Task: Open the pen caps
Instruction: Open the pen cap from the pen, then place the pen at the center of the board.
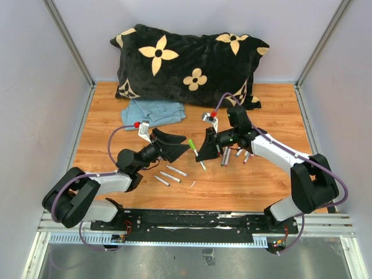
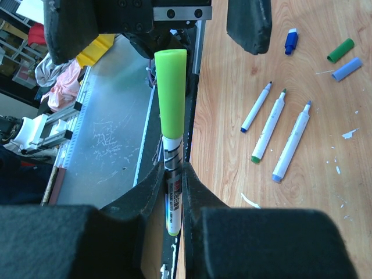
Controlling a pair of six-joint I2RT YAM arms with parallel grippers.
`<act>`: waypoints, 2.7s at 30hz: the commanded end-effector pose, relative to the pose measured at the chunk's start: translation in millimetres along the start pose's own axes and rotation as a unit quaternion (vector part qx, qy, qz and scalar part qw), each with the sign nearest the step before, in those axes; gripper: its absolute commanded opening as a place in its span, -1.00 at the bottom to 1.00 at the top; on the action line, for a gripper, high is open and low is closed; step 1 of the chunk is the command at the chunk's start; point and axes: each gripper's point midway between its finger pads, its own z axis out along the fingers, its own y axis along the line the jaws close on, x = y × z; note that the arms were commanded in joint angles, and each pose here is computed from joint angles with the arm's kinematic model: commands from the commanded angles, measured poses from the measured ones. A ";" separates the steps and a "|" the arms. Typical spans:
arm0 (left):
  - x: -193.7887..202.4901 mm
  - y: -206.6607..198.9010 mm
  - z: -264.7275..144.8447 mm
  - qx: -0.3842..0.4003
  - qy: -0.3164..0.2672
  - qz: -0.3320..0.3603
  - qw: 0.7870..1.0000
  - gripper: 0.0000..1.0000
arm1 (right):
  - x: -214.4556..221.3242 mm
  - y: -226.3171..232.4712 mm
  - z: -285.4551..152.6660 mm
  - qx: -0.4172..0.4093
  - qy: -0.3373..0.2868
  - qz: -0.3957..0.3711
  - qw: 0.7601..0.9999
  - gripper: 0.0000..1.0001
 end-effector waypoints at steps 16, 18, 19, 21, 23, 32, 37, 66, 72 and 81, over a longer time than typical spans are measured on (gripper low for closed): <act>15.5 -3.3 25.7 0.042 0.013 -0.039 0.998 -0.22 | -7.2 1.5 2.5 0.001 0.003 -0.020 1.000 -0.93; 17.6 0.1 26.5 0.036 0.017 -0.042 0.998 -0.48 | -6.4 0.1 2.6 0.005 0.005 -0.020 1.000 -0.94; 18.6 1.0 26.4 0.034 0.019 -0.044 0.998 -0.68 | -6.9 0.0 2.4 0.006 0.004 -0.021 1.000 -0.94; 17.5 3.2 26.0 0.027 0.015 -0.045 0.999 -0.97 | -6.7 -0.1 2.6 0.006 0.005 -0.021 1.000 -0.94; 11.7 4.3 25.5 0.020 0.001 -0.041 0.999 -0.99 | -5.7 -0.8 3.1 0.007 0.006 -0.020 1.000 -0.96; -76.4 24.4 19.6 -0.043 -0.115 0.024 0.992 -0.99 | 3.4 -2.3 13.2 0.002 0.017 -0.007 1.000 -0.99; -120.4 33.7 -0.1 -0.060 -0.176 0.014 0.982 -0.99 | 9.1 -3.3 20.1 0.000 0.026 -0.001 1.000 -0.99; -18.9 175.8 -135.3 -0.508 -0.074 -0.120 0.850 -0.99 | 87.6 -138.8 49.0 0.301 0.269 0.032 0.914 -0.90; -15.8 175.7 -136.8 -0.507 -0.074 -0.126 0.850 -1.00 | 91.6 -147.0 53.0 0.315 0.279 0.043 0.906 -0.85; -11.1 178.0 -135.9 -0.505 -0.070 -0.136 0.849 -1.00 | 102.2 -148.3 58.5 0.304 0.290 0.054 0.906 -0.57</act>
